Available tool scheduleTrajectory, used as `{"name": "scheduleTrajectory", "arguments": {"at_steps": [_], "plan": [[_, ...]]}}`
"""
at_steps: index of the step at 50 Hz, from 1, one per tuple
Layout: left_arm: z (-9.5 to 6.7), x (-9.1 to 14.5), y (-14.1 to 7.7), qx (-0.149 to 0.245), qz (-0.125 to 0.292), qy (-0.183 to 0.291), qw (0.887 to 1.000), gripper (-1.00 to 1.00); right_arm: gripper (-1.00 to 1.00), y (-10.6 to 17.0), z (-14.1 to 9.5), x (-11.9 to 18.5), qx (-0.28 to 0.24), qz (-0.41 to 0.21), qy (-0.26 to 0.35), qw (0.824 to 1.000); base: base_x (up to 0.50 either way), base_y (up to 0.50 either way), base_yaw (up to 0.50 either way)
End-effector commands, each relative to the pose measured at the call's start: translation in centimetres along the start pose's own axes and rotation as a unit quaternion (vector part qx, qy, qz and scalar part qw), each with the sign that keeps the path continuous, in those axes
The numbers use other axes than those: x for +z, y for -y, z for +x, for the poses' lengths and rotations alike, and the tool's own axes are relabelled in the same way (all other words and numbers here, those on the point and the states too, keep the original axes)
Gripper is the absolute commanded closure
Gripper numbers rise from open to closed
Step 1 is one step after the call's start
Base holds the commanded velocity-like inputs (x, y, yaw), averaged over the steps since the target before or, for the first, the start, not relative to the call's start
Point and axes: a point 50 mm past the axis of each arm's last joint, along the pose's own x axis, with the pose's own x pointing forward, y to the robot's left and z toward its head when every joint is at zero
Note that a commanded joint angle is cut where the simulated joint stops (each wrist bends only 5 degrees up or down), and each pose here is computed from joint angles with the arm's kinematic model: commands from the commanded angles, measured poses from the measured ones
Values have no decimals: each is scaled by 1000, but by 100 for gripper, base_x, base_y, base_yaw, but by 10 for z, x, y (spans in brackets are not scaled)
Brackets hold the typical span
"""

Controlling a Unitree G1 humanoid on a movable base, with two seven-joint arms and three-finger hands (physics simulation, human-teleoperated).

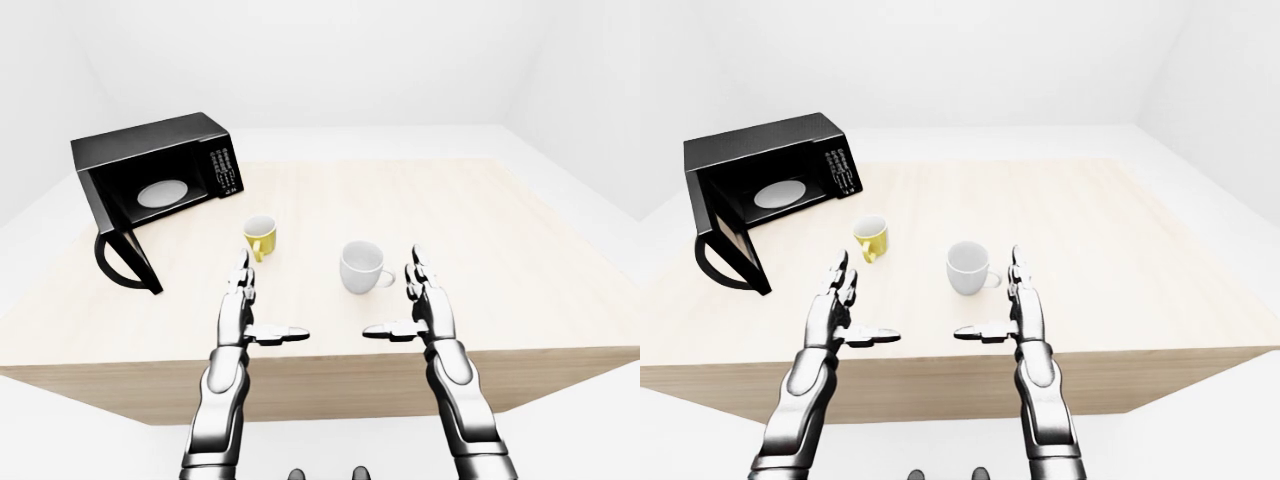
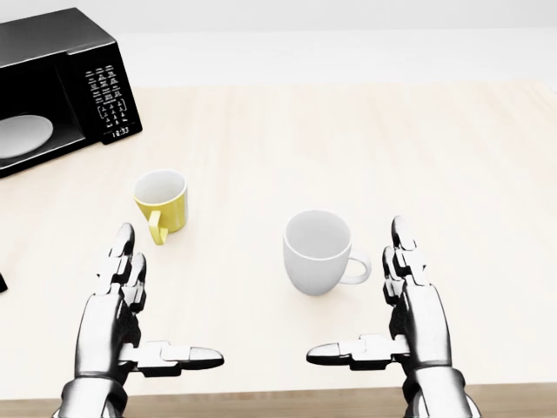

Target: Close the microwave.

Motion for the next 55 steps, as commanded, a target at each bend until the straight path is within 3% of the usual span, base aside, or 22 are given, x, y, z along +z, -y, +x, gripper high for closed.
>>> {"name": "scheduleTrajectory", "arguments": {"at_steps": [1, 30, 38, 39, 41, 55], "plan": [[0, 0, -7, 0, 1, 0, 1000, -100, -100, 7, -1, 2, 0, 0, 2, 1000, 0, 0, 0], [0, -1, -5, -2, 1, 0, 1000, -100, -100, 6, -2, 2, 3, 0, 2, 1000, 0, 0, 0], [-5, 5, -5, -5, -1, 7, 1000, -100, -100, 3, -6, 10, 15, 4, 17, 1000, 0, 0, 0], [-24, 27, -10, 3, -2, 43, 999, -100, -100, 0, -26, 35, 18, -6, 50, 999, 0, 0, 0], [-30, 34, -11, 3, -3, 51, 999, -100, -100, -1, -35, 46, 18, -15, 73, 997, 0, 0, 0], [-31, 34, -11, 3, -3, 51, 999, -100, -100, -1, -35, 47, 18, -15, 73, 997, 0, 0, 0]]}}
